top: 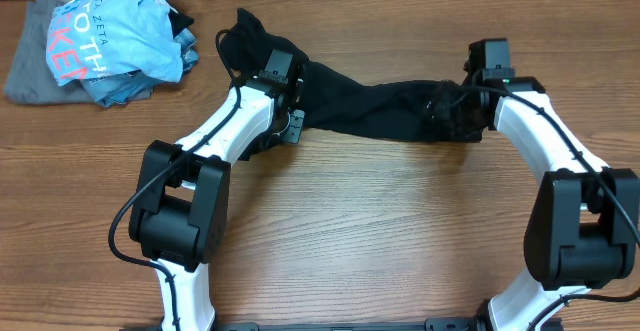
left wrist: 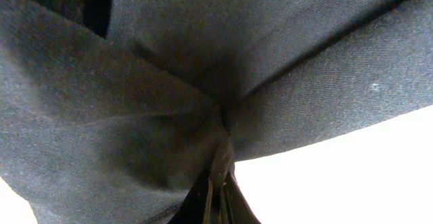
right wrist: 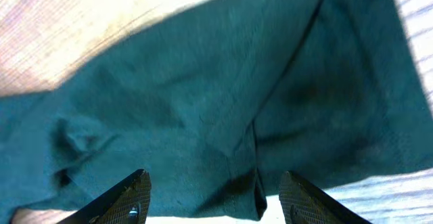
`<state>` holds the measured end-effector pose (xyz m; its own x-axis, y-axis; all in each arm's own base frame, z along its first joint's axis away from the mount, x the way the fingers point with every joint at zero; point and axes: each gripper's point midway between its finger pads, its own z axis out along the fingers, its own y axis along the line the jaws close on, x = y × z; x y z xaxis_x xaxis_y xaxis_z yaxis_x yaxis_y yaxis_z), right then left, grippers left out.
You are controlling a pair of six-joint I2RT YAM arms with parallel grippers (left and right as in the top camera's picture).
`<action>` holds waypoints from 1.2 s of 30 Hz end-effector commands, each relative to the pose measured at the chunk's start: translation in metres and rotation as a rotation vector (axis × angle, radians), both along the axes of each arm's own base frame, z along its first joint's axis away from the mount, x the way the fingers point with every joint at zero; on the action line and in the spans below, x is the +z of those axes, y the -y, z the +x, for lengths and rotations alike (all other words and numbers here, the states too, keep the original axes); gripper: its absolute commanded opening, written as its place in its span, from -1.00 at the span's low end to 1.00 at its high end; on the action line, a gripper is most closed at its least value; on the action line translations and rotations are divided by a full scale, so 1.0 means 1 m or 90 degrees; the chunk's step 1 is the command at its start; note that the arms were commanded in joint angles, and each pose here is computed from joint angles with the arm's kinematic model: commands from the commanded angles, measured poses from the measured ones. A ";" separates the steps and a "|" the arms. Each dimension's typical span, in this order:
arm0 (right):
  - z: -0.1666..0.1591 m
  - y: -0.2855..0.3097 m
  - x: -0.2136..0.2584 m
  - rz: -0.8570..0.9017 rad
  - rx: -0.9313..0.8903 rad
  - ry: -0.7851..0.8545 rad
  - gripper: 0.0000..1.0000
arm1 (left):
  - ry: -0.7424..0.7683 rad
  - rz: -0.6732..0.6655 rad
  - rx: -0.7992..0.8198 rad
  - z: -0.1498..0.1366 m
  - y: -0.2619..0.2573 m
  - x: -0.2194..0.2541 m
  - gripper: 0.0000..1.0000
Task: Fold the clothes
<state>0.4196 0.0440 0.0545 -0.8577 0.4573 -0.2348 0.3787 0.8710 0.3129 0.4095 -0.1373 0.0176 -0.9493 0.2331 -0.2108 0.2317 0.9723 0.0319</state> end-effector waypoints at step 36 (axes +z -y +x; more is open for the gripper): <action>-0.026 -0.007 -0.040 0.015 0.005 -0.092 -0.93 | -0.009 0.007 0.011 -0.002 -0.004 -0.006 -0.92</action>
<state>0.3929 0.0469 0.0087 -0.8817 0.4607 -0.1019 0.4234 0.8678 0.2599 0.4102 -0.1375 0.0177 -0.9488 0.2325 -0.2138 0.2312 0.9724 0.0314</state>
